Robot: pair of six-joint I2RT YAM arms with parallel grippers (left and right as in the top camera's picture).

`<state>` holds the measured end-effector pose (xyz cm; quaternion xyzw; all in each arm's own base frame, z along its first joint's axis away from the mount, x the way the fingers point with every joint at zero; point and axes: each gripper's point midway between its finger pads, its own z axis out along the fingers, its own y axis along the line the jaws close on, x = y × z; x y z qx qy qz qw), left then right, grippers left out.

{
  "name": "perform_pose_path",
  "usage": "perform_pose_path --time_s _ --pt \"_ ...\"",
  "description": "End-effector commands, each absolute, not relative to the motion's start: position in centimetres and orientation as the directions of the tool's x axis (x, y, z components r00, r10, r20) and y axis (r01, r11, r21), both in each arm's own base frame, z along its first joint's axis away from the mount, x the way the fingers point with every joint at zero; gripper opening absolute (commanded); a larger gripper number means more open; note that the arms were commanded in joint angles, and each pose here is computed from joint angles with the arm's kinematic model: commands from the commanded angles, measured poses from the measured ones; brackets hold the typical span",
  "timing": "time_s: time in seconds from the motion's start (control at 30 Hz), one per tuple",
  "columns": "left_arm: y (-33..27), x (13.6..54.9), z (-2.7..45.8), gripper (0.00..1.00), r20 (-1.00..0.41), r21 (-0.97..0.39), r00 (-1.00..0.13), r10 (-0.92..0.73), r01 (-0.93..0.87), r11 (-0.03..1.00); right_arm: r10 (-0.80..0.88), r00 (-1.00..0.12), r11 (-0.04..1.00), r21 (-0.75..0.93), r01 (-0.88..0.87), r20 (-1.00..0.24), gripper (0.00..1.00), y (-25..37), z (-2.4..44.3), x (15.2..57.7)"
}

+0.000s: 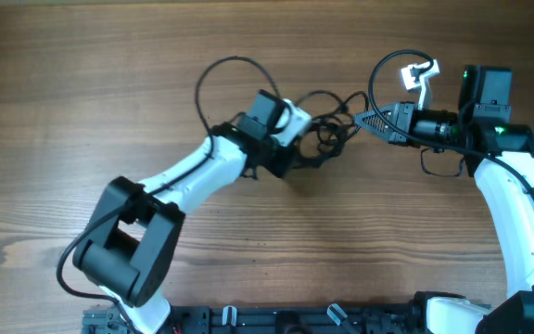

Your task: Untangle cables

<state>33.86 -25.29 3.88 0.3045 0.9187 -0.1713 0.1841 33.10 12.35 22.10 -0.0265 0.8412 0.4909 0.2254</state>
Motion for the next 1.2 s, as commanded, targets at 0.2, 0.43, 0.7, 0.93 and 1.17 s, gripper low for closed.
perform_pose_path --time_s 0.2,0.43,0.7,0.93,1.17 --pt "-14.0 36.2 2.1 0.04 -0.278 -0.211 -0.935 0.219 0.282 0.936 0.351 -0.856 0.54 0.829 -0.146 -0.379 0.04 6.1 21.9 34.8" --pt "-11.0 36.7 1.7 0.04 -0.246 -0.198 -0.966 0.081 0.132 0.971 0.477 -0.79 0.802 0.558 0.213 -0.384 0.04 -2.4 16.1 35.3" --pt "-5.9 36.5 1.2 0.09 -0.22 -0.027 -0.968 -0.123 -0.12 0.992 0.594 -0.69 0.803 0.254 0.539 -0.414 0.04 -9.3 13.6 33.5" --pt "-2.9 35.8 1.0 0.09 -0.178 -0.012 -0.959 -0.22 -0.222 0.975 0.686 -0.568 0.682 0.132 0.719 -0.455 0.04 -12.8 13.4 32.0" --pt "-2.9 35.5 0.9 0.09 -0.159 -0.04 -0.959 -0.235 -0.232 0.972 0.719 -0.476 0.619 0.156 0.77 -0.506 0.04 -14.0 14.2 32.8"
